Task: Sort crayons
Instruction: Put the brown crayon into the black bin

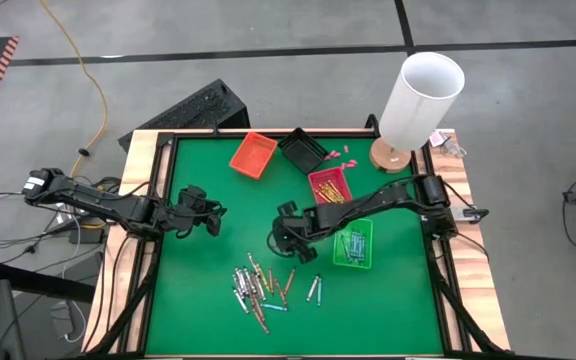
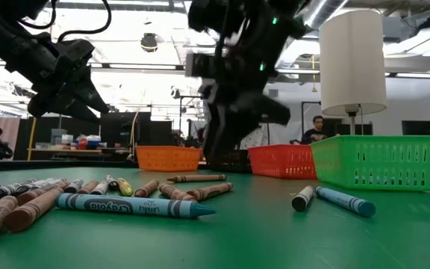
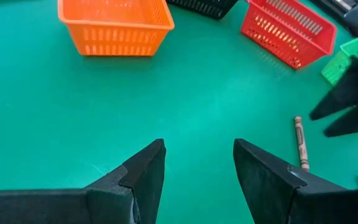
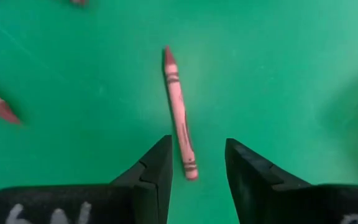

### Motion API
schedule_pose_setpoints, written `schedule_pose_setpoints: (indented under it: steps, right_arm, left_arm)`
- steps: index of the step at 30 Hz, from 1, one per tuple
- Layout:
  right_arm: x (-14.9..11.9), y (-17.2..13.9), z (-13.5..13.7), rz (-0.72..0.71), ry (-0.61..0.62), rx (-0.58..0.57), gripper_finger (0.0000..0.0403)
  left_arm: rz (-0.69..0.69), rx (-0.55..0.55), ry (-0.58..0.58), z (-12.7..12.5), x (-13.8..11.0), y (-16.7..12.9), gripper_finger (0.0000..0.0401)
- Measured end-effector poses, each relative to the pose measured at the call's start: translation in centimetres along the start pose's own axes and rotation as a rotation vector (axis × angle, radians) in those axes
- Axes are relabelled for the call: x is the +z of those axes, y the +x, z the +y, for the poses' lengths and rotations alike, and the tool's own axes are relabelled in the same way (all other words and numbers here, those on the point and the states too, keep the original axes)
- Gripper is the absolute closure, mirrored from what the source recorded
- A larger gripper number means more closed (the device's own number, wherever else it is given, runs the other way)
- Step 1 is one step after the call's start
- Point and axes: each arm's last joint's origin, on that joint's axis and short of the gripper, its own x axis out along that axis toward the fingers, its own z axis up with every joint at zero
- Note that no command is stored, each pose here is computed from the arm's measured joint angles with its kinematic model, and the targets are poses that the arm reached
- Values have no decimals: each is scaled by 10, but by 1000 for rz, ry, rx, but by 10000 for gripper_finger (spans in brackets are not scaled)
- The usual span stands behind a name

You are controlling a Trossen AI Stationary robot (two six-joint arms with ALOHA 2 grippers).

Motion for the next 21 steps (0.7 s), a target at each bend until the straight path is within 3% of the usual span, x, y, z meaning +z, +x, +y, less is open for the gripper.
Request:
schedule_pose_setpoints:
  steps: [21]
  right_arm:
    - [-13,30,-12,-30,19,169,262]
  left_arm:
    - [3,3,-4,0,0,0,221]
